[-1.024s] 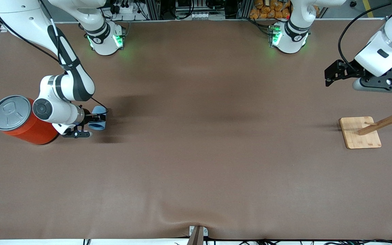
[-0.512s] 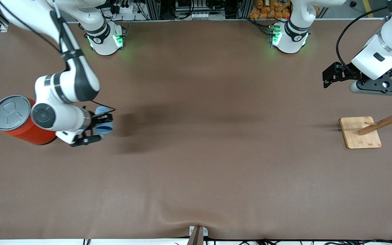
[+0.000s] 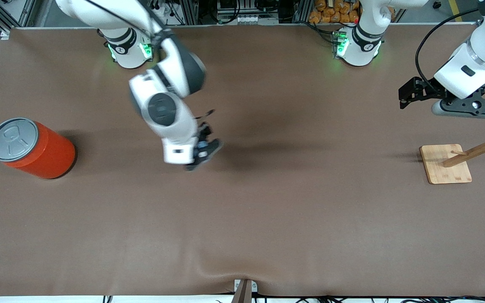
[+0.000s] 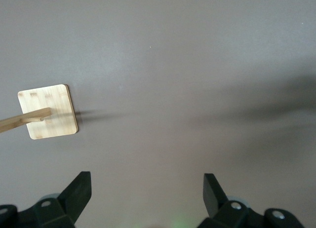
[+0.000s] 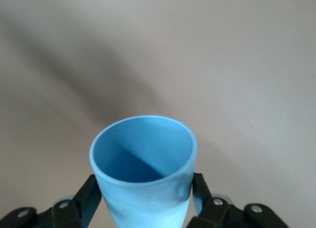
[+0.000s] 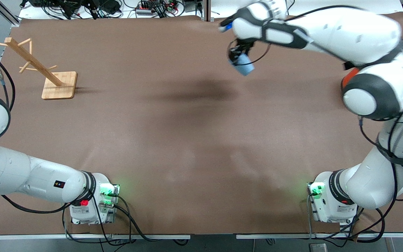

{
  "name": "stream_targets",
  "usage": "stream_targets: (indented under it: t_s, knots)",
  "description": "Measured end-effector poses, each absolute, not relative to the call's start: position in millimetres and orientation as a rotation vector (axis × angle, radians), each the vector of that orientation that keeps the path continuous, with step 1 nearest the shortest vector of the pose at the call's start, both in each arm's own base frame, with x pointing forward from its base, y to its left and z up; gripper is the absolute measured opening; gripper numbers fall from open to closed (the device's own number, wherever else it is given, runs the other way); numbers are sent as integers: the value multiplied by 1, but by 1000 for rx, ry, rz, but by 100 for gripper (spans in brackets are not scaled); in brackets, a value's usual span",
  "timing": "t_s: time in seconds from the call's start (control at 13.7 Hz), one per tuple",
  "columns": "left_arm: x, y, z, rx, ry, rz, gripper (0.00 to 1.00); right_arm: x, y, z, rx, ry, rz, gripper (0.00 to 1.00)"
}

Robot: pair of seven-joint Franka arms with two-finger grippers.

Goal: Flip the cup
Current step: 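Lift the cup with the right gripper and carry it to mid-table, then hold the cup with the right gripper while the left gripper approaches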

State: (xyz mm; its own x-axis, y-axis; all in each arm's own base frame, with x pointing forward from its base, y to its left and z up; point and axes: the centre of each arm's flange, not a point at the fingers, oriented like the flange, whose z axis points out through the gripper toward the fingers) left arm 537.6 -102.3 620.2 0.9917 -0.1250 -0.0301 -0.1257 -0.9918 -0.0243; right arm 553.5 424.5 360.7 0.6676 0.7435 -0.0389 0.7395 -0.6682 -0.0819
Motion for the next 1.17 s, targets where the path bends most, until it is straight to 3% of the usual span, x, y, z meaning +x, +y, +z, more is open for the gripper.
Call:
stream_targets:
  t_s: [0.22,0.51,0.88,1.17]
  knots:
    - [538,-102,620,-3109,195,45,100,531,501,333,-2654,-1644,-86,80]
    - [538,-100,621,-3109,191,44,100,496,549,326,-2468,-2012,-159,80]
    - [537,-100,621,-3109,190,49,100,423,605,271,-2375,-2261,-100,80]
    - [535,-100,622,-3108,191,58,100,423,602,238,-2386,-2281,-49,80]
